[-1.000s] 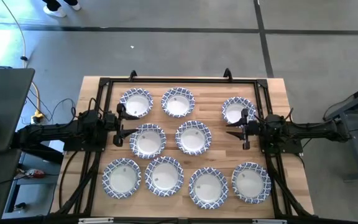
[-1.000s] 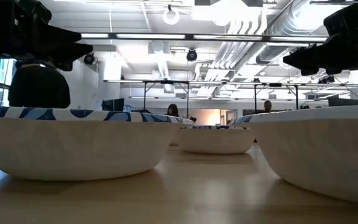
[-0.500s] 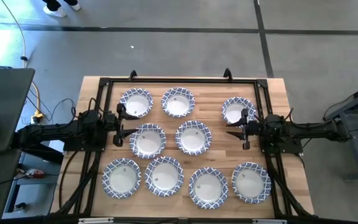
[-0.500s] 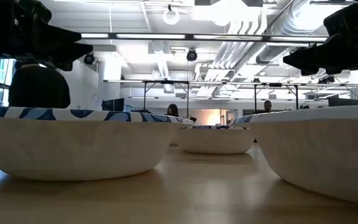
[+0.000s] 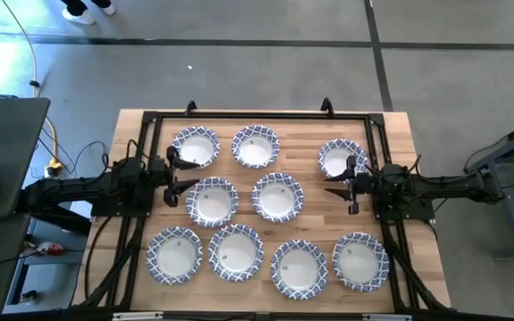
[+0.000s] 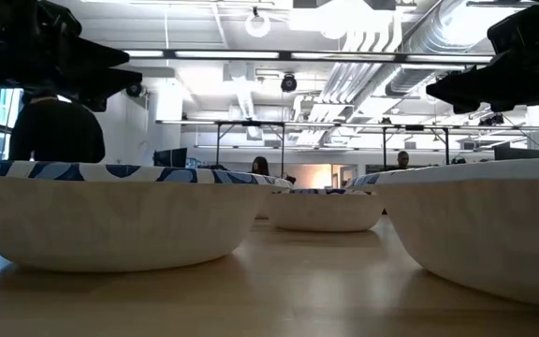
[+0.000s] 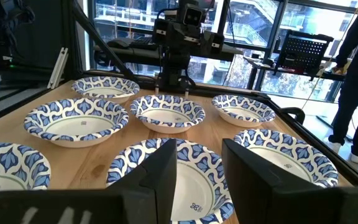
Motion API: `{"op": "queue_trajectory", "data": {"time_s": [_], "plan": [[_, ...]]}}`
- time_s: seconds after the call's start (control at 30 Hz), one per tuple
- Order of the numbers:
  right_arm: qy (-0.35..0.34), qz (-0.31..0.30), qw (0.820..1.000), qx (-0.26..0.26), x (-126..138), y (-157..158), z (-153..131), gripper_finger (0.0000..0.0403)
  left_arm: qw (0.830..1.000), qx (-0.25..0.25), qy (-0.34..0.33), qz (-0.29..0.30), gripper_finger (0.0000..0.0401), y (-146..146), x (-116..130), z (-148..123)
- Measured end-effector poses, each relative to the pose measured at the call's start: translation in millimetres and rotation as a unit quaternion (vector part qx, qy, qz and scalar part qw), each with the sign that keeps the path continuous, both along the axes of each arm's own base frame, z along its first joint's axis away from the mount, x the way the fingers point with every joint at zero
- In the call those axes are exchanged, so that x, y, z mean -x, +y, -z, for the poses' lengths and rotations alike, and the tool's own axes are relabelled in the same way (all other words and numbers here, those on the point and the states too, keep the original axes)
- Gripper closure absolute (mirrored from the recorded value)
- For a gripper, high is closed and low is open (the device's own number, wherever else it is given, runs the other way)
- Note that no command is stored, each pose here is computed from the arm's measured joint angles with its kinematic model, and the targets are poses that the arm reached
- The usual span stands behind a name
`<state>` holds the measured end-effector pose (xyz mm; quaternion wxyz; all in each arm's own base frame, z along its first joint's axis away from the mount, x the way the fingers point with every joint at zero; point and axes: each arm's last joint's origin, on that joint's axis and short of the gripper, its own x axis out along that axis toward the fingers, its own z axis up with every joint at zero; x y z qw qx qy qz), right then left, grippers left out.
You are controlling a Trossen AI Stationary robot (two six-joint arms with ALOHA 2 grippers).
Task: Nest bowls inside each other
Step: Stack the white patterned bowl on top of the other white patterned bowl
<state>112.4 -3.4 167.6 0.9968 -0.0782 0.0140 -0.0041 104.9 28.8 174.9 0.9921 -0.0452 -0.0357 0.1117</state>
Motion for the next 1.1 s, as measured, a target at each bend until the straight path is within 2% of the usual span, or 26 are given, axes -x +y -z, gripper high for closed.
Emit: {"op": "queue_trajectory", "data": {"time_s": [0.23,0.5,0.57,0.87,1.1], "plan": [[0.003,0.000,1.000,0.000,0.0,0.0,0.6,0.0284,1.000,0.027,-0.005,-0.011,0.0160,0.7,0.1,0.2],[0.006,0.000,1.000,-0.004,0.0,0.0,1.2,0.0284,0.995,0.090,-0.033,0.002,0.0160,0.2,0.2,-2.2],[0.005,0.001,1.000,-0.013,0.0,0.0,1.0,0.0284,0.996,0.089,-0.033,0.000,0.0160,0.3,0.2,-2.2],[-0.003,0.013,1.000,-0.016,0.0,-0.9,-0.4,0.0284,1.000,0.012,-0.015,-0.021,0.0160,1.2,0.4,-2.2],[-0.010,0.014,0.994,-0.105,0.0,-0.9,-1.5,0.0284,0.999,0.012,-0.015,-0.029,0.0160,1.6,0.6,-2.2]]}}
